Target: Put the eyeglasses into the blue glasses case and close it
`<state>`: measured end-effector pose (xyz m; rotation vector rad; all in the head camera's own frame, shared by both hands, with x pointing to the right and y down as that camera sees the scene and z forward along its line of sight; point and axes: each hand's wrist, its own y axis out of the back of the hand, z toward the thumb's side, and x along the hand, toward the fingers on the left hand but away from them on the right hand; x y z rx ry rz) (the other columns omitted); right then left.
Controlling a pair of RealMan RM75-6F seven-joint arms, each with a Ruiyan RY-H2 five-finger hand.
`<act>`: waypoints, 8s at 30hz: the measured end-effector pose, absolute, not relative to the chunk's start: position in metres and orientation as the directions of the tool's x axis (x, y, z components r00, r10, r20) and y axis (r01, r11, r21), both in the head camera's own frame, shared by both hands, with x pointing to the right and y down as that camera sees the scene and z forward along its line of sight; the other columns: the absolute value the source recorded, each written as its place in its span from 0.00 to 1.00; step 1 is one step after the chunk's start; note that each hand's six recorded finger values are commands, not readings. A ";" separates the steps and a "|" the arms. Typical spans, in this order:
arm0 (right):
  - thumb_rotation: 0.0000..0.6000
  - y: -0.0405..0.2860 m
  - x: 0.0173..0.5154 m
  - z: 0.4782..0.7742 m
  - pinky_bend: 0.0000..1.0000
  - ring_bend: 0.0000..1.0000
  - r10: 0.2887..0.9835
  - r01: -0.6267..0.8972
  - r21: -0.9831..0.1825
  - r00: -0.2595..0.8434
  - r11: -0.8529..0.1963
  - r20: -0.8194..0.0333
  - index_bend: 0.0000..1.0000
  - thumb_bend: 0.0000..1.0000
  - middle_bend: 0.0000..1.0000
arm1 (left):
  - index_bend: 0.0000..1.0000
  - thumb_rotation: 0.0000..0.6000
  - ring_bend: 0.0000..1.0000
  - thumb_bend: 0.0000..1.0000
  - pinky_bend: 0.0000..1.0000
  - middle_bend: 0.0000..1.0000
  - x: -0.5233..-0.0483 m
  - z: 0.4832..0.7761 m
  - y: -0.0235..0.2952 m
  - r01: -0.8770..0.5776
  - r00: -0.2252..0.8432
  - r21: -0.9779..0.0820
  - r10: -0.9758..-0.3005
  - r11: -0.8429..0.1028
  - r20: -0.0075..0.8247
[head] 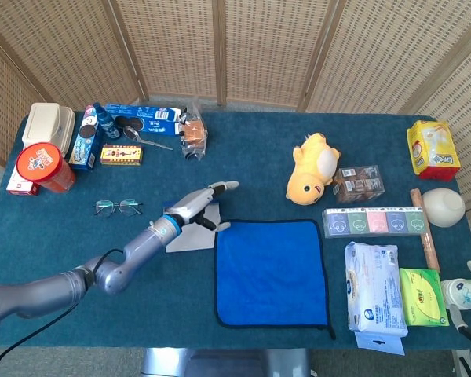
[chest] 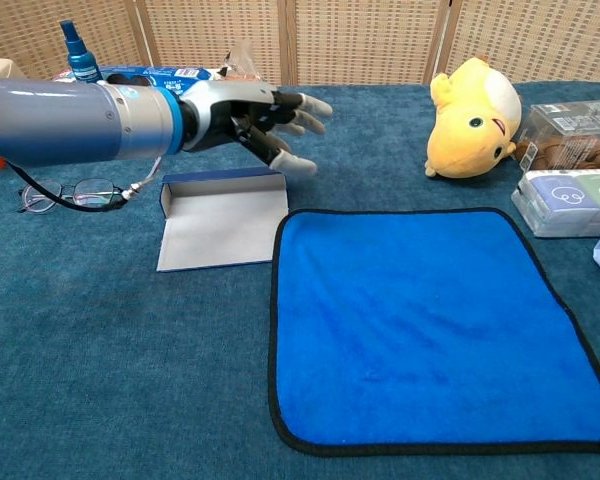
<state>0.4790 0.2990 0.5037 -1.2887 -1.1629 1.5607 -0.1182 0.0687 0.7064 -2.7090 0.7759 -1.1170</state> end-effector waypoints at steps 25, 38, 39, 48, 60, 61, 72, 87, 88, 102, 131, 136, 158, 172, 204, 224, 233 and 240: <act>0.95 0.301 0.480 0.500 0.14 0.19 0.950 -0.017 -0.965 -0.179 -0.263 -0.256 0.15 0.31 0.24 | 0.03 0.94 0.02 0.28 0.09 0.11 -0.118 0.716 0.095 -0.349 0.616 -0.252 -0.424 -0.903 0.664; 0.94 0.300 0.476 0.500 0.14 0.19 0.952 -0.016 -0.965 -0.169 -0.261 -0.255 0.15 0.31 0.24 | 0.02 0.93 0.02 0.28 0.09 0.11 -0.149 0.708 0.108 -0.361 0.605 -0.235 -0.418 -0.903 0.678; 0.94 0.300 0.476 0.500 0.14 0.19 0.952 -0.016 -0.965 -0.169 -0.261 -0.255 0.15 0.31 0.24 | 0.02 0.93 0.02 0.28 0.09 0.11 -0.150 0.707 0.108 -0.363 0.605 -0.236 -0.420 -0.902 0.676; 0.94 0.298 0.472 0.504 0.14 0.19 0.952 -0.011 -0.964 -0.158 -0.266 -0.261 0.15 0.31 0.24 | 0.03 0.93 0.00 0.28 0.09 0.10 -0.153 0.684 0.082 -0.382 0.615 -0.370 -0.532 -0.847 0.583; 0.94 0.287 0.463 0.520 0.14 0.19 0.949 0.005 -0.957 -0.120 -0.291 -0.290 0.15 0.31 0.24 | 0.08 1.00 0.00 0.32 0.08 0.10 -0.233 0.667 0.073 -0.125 0.507 -0.658 -0.618 -0.743 0.601; 0.94 0.286 0.462 0.522 0.14 0.19 0.949 0.006 -0.956 -0.116 -0.293 -0.292 0.15 0.31 0.24 | 0.08 1.00 0.00 0.33 0.08 0.10 -0.241 0.667 0.074 -0.105 0.492 -0.671 -0.625 -0.734 0.607; 0.94 0.279 0.453 0.528 0.14 0.19 0.952 0.016 -0.956 -0.089 -0.293 -0.293 0.15 0.31 0.24 | 0.20 1.00 0.00 0.36 0.02 0.02 -0.327 0.667 0.086 0.160 0.287 -0.748 -0.695 -0.644 0.659; 0.95 0.280 0.450 0.522 0.14 0.19 0.955 -0.002 -0.959 -0.091 -0.285 -0.284 0.15 0.31 0.24 | 0.21 1.00 0.00 0.36 0.03 0.00 -0.383 0.699 0.085 0.145 0.057 -0.666 -0.666 -0.732 0.744; 0.94 0.280 0.450 0.522 0.14 0.19 0.955 -0.003 -0.959 -0.093 -0.284 -0.282 0.15 0.31 0.24 | 0.21 1.00 0.00 0.36 0.03 0.00 -0.383 0.701 0.084 0.138 0.054 -0.665 -0.665 -0.734 0.745; 0.95 0.285 0.455 0.513 0.14 0.19 0.955 -0.012 -0.961 -0.122 -0.275 -0.271 0.15 0.31 0.24 | 0.26 1.00 0.00 0.35 0.03 0.03 -0.362 0.729 0.075 0.100 0.069 -0.643 -0.640 -0.759 0.766; 0.94 0.290 0.458 0.504 0.15 0.19 0.957 -0.004 -0.966 -0.138 -0.259 -0.256 0.14 0.30 0.24 | 0.51 1.00 0.00 0.34 0.04 0.14 -0.360 0.737 0.082 0.109 0.071 -0.624 -0.620 -0.774 0.782; 0.95 0.290 0.458 0.503 0.15 0.19 0.958 -0.002 -0.967 -0.137 -0.255 -0.253 0.14 0.29 0.24 | 0.56 1.00 0.00 0.34 0.05 0.17 -0.362 0.733 0.082 0.108 0.069 -0.628 -0.624 -0.771 0.778; 0.95 0.291 0.458 0.500 0.15 0.19 0.961 0.007 -0.970 -0.131 -0.244 -0.243 0.14 0.29 0.24 | 0.57 1.00 0.00 0.34 0.06 0.20 -0.349 0.695 0.085 -0.017 0.157 -0.637 -0.631 -0.771 0.760; 0.94 0.296 0.464 0.499 0.15 0.19 0.962 0.023 -0.971 -0.136 -0.237 -0.238 0.14 0.29 0.24 | 0.55 1.00 0.00 0.33 0.06 0.18 -0.283 0.655 0.094 -0.050 0.346 -0.625 -0.601 -0.779 0.721; 0.95 0.302 0.481 0.501 0.15 0.19 0.957 0.067 -0.971 -0.167 -0.228 -0.236 0.14 0.29 0.24 | 0.38 1.00 0.00 0.33 0.05 0.10 -0.224 0.700 0.100 0.069 0.360 -0.660 -0.599 -0.748 0.715; 0.95 0.304 0.481 0.499 0.15 0.20 0.958 0.065 -0.973 -0.170 -0.222 -0.230 0.14 0.29 0.24 | 0.03 0.99 0.00 0.32 0.03 0.00 -0.236 0.692 0.095 0.056 0.346 -0.685 -0.630 -0.726 0.695; 0.95 0.304 0.479 0.501 0.16 0.20 0.958 0.071 -0.972 -0.164 -0.226 -0.235 0.14 0.29 0.24 | 0.00 0.96 0.00 0.32 0.03 0.00 -0.258 0.703 0.097 0.120 0.283 -0.685 -0.637 -0.718 0.717; 0.94 0.306 0.481 0.500 0.16 0.20 0.957 0.070 -0.972 -0.171 -0.225 -0.233 0.14 0.29 0.24 | 0.00 0.96 0.00 0.32 0.03 0.00 -0.248 0.712 0.101 0.125 0.286 -0.684 -0.634 -0.718 0.718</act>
